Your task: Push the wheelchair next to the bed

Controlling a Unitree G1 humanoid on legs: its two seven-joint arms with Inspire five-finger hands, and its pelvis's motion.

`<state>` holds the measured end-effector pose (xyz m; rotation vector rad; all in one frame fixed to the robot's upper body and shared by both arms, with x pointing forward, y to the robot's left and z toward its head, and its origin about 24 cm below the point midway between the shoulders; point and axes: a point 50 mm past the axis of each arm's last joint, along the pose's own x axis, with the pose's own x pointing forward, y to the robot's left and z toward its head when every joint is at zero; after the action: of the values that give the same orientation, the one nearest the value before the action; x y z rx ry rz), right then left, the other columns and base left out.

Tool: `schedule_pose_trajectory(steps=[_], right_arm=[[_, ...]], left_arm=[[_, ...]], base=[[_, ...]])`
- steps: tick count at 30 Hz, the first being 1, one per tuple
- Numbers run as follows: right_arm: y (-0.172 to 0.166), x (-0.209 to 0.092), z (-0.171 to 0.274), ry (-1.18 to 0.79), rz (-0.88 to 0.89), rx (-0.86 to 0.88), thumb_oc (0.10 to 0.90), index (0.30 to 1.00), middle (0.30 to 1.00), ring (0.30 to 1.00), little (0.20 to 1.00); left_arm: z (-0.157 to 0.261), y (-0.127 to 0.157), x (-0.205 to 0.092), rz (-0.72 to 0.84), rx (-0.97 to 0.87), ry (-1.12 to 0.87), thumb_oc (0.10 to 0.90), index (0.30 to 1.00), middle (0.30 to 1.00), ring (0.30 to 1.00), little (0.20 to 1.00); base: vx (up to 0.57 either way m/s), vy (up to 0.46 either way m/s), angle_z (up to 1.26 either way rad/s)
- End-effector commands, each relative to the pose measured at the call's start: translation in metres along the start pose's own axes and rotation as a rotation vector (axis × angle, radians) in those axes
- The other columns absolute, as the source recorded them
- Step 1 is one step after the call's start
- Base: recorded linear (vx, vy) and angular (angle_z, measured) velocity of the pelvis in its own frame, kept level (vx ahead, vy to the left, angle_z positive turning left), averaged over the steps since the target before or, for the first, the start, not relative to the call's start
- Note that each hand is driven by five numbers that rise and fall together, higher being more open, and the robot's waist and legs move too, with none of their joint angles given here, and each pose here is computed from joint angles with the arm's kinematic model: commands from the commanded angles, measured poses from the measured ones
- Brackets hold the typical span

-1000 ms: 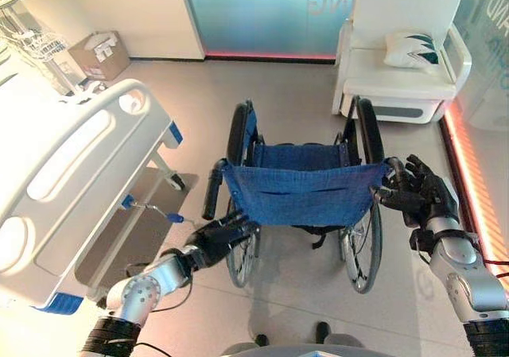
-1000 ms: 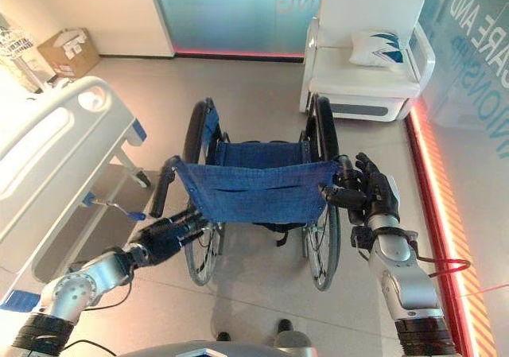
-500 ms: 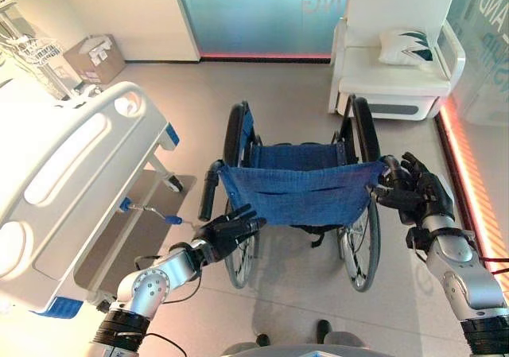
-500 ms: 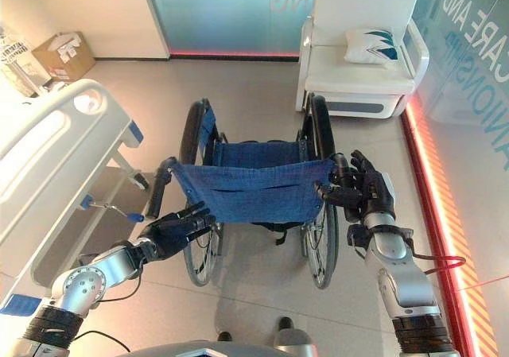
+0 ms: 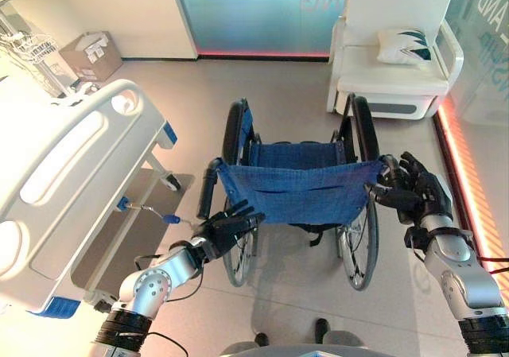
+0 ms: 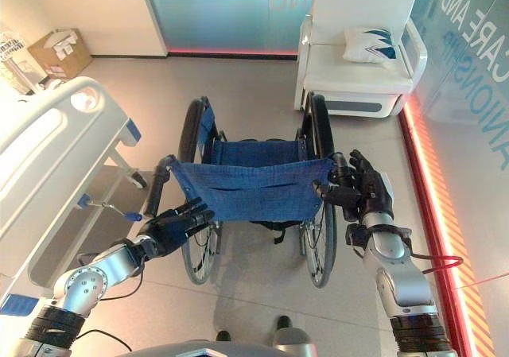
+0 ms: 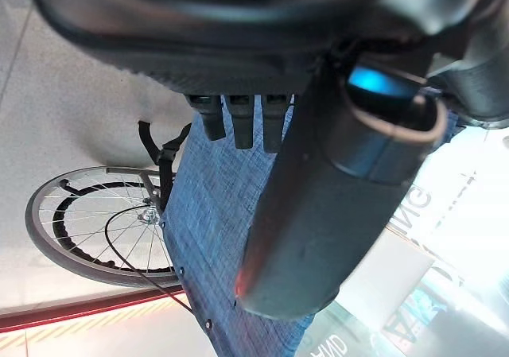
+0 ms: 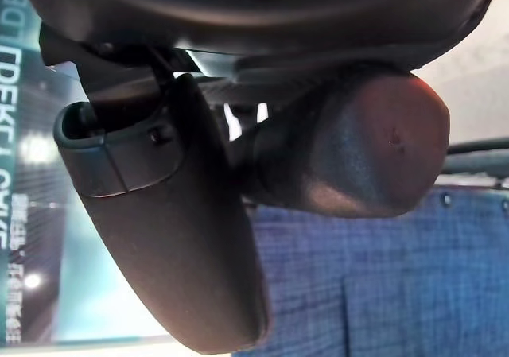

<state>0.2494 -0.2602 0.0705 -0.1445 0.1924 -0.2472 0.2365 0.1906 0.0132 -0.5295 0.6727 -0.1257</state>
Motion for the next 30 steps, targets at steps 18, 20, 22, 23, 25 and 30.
schedule_pose_trajectory(steps=[18, 20, 22, 23, 25, 30], right_arm=[[-0.02, -0.009, -0.016, 0.061, -0.043, -0.043, 0.8, 0.9, 0.9, 0.9, 0.9], [-0.021, -0.01, -0.015, 0.062, -0.047, -0.036, 0.8, 0.9, 0.9, 0.9, 0.9], [-0.022, -0.011, -0.015, 0.065, -0.053, -0.032, 0.8, 0.9, 0.9, 0.9, 0.9], [-0.022, -0.011, -0.016, 0.066, -0.057, -0.03, 0.8, 0.9, 0.9, 0.9, 0.9], [-0.022, -0.01, -0.014, 0.064, -0.064, -0.029, 0.8, 0.9, 0.9, 0.9, 0.9], [-0.025, -0.01, -0.012, 0.063, -0.069, -0.025, 0.8, 0.9, 0.9, 0.9, 0.9]], left_arm=[[0.105, 0.013, -0.047, 0.084, -0.14, -0.568, 0.8, 0.9, 0.9, 0.9, 0.9], [0.108, 0.02, -0.054, 0.149, -0.14, -0.608, 0.8, 0.9, 0.9, 0.9, 0.9], [0.111, 0.031, -0.063, 0.246, -0.166, -0.646, 0.8, 0.9, 0.9, 0.9, 0.9], [0.113, 0.04, -0.068, 0.313, -0.187, -0.673, 0.8, 0.9, 0.9, 0.9, 0.9], [0.115, 0.046, -0.072, 0.347, -0.202, -0.696, 0.8, 0.9, 0.9, 0.9, 0.9], [0.119, 0.05, -0.08, 0.348, -0.219, -0.717, 0.8, 0.9, 0.9, 0.9, 0.9]], base=[[0.0, 0.005, 0.01], [0.0, 0.0, 0.0], [-0.01, 0.012, 0.05], [-0.01, 0.013, 0.07], [-0.01, 0.02, 0.11], [-0.01, 0.01, 0.06]])
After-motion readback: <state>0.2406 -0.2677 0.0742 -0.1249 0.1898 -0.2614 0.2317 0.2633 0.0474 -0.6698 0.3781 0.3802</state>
